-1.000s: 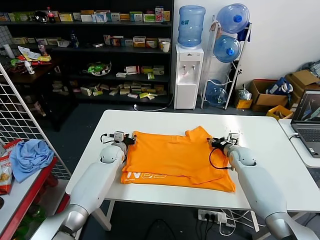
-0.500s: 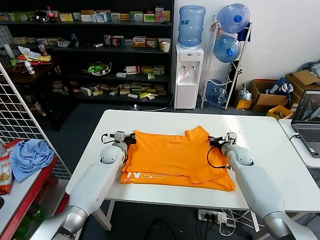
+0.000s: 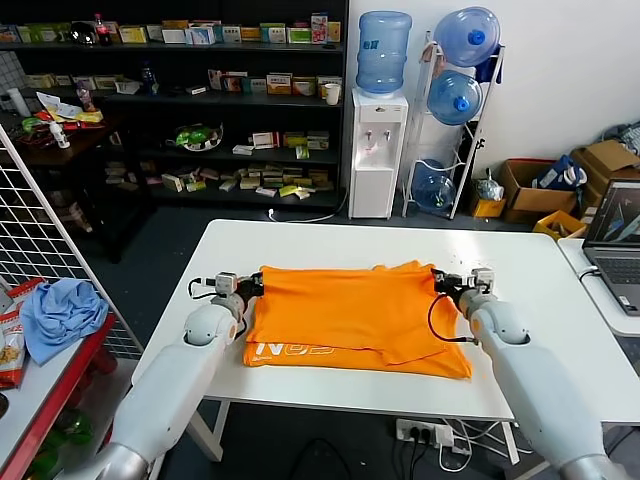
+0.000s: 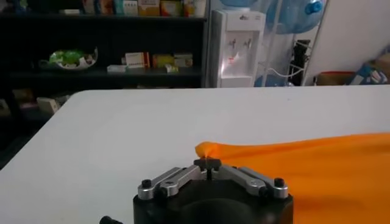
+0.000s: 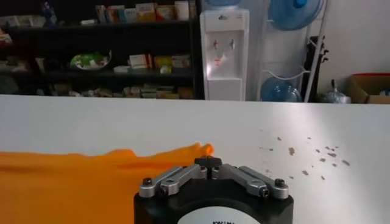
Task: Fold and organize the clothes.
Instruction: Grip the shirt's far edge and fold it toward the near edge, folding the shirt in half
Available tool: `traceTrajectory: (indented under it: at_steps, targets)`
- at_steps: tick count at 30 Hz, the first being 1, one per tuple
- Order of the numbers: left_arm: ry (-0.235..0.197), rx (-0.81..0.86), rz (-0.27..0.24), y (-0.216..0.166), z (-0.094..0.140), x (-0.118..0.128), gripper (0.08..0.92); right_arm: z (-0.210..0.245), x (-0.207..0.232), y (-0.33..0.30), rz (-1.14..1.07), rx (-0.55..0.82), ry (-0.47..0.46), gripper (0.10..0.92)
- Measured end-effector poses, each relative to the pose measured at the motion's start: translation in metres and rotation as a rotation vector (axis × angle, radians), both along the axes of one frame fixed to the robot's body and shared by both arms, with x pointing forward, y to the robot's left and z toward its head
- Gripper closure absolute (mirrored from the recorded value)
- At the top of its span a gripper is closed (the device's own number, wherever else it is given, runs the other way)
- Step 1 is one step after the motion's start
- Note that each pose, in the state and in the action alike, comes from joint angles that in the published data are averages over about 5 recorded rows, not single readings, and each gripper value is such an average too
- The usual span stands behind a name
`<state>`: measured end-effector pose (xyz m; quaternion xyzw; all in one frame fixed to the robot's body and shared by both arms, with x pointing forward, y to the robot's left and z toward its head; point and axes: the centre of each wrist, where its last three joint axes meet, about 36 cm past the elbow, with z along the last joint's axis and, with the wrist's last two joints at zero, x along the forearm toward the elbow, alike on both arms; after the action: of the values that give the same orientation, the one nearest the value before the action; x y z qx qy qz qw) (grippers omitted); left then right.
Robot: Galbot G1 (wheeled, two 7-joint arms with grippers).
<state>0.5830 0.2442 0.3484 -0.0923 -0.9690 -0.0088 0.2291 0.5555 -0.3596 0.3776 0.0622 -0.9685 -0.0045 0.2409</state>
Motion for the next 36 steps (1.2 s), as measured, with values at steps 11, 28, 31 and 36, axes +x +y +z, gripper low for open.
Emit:
traceTrajectory:
  at_steps: [11, 28, 31, 36]
  targets:
    - [-0.025, -0.036, -0.030, 0.016, 0.018, -0.063, 0.910, 0.015, -0.093, 0.002, 0.038, -0.100, -0.010, 0.898]
    - [0.008, -0.062, -0.084, 0.000, 0.004, -0.128, 0.741, 0.011, -0.168, 0.023, 0.055, -0.178, 0.051, 0.668]
    - [0.014, -0.059, -0.073, 0.004, 0.003, -0.127, 0.654, 0.015, -0.171, 0.023, 0.052, -0.181, 0.045, 0.582]
    - [0.035, -0.061, -0.056, 0.008, -0.002, -0.127, 0.507, 0.019, -0.173, 0.026, 0.052, -0.177, 0.040, 0.435]
